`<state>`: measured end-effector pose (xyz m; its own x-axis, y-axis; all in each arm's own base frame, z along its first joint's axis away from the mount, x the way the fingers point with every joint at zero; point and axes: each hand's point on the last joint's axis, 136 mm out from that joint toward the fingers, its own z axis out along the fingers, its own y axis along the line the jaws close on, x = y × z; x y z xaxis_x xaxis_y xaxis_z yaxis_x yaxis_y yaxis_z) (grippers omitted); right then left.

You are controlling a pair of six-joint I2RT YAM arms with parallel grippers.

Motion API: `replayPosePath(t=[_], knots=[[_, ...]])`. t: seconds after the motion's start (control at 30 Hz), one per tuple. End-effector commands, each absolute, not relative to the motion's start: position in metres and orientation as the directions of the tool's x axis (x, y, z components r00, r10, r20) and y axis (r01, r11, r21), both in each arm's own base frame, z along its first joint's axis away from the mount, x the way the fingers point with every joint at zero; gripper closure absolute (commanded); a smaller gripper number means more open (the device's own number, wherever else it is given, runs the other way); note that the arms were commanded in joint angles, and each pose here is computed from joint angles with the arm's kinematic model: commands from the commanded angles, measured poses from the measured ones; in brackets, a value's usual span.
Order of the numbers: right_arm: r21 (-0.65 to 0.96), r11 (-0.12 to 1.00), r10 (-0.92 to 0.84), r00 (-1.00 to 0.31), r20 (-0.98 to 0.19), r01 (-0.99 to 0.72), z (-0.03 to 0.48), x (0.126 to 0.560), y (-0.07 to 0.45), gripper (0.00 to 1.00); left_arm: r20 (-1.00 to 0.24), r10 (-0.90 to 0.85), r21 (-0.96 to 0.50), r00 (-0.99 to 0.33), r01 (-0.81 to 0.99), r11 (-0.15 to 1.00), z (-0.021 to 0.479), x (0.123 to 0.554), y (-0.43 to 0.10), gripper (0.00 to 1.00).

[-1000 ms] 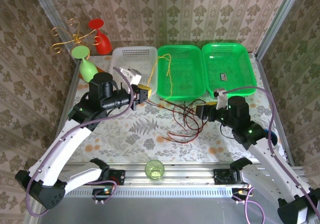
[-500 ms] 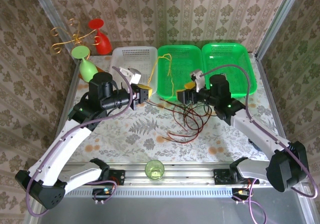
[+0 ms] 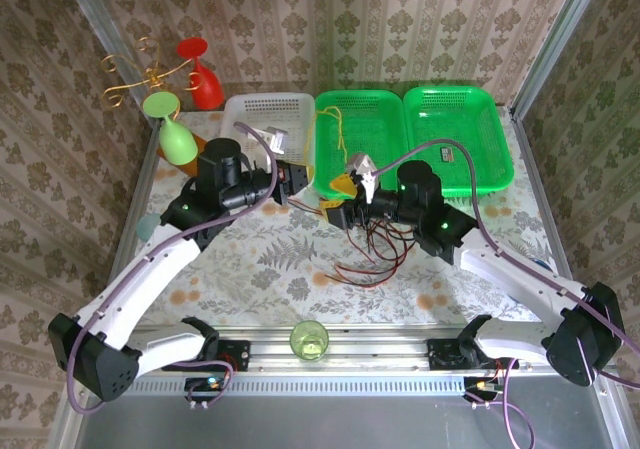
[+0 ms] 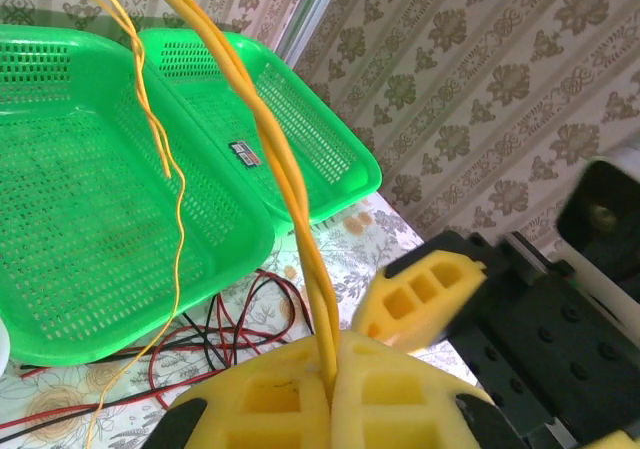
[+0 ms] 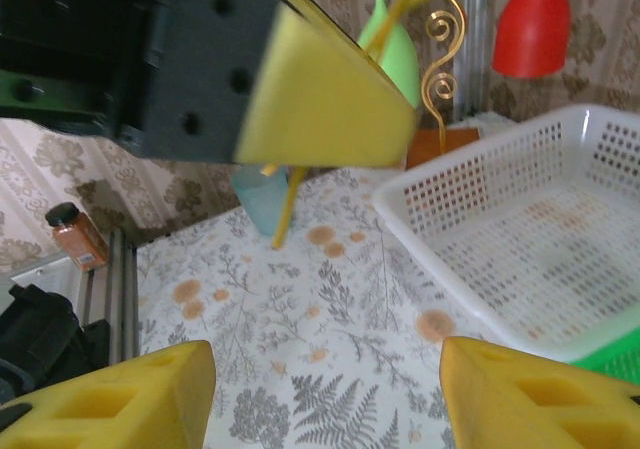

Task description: Untangle the cables

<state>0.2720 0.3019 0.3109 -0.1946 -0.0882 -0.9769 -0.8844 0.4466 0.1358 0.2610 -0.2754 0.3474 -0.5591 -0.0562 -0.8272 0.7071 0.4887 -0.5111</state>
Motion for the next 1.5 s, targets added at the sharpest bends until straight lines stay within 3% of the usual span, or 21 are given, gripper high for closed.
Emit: replayPosePath(t=[0.0, 0.43, 0.8, 1.23, 1.47], knots=[[0.118, 0.384, -0.041, -0.144, -0.989, -0.916, 0.331, 0.262, 0.308, 0.41, -0.826, -0.121, -0.537, -0.551, 0.704, 0.465, 0.363, 0.265, -0.275, 1.0], [0.164, 0.294, -0.034, -0.182, -0.983, -0.942, 0.342, 0.26, 0.33, 0.49, -0.813, -0.113, -0.557, -0.571, 0.706, 0.437, 0.358, 0.262, -0.279, 1.0], [0.156, 0.319, -0.039, -0.178, -0.983, -0.935, 0.344, 0.275, 0.338, 0.57, -0.813, -0.099, -0.556, -0.574, 0.715, 0.423, 0.355, 0.257, -0.281, 1.0], [0.161, 0.308, -0.056, -0.186, -0.981, -0.938, 0.341, 0.28, 0.344, 0.78, -0.809, -0.097, -0.561, -0.58, 0.713, 0.419, 0.353, 0.253, -0.281, 1.0], [0.16, 0.299, -0.058, -0.185, -0.981, -0.941, 0.339, 0.279, 0.345, 0.99, -0.804, -0.093, -0.567, -0.587, 0.711, 0.417, 0.351, 0.252, -0.281, 1.0]])
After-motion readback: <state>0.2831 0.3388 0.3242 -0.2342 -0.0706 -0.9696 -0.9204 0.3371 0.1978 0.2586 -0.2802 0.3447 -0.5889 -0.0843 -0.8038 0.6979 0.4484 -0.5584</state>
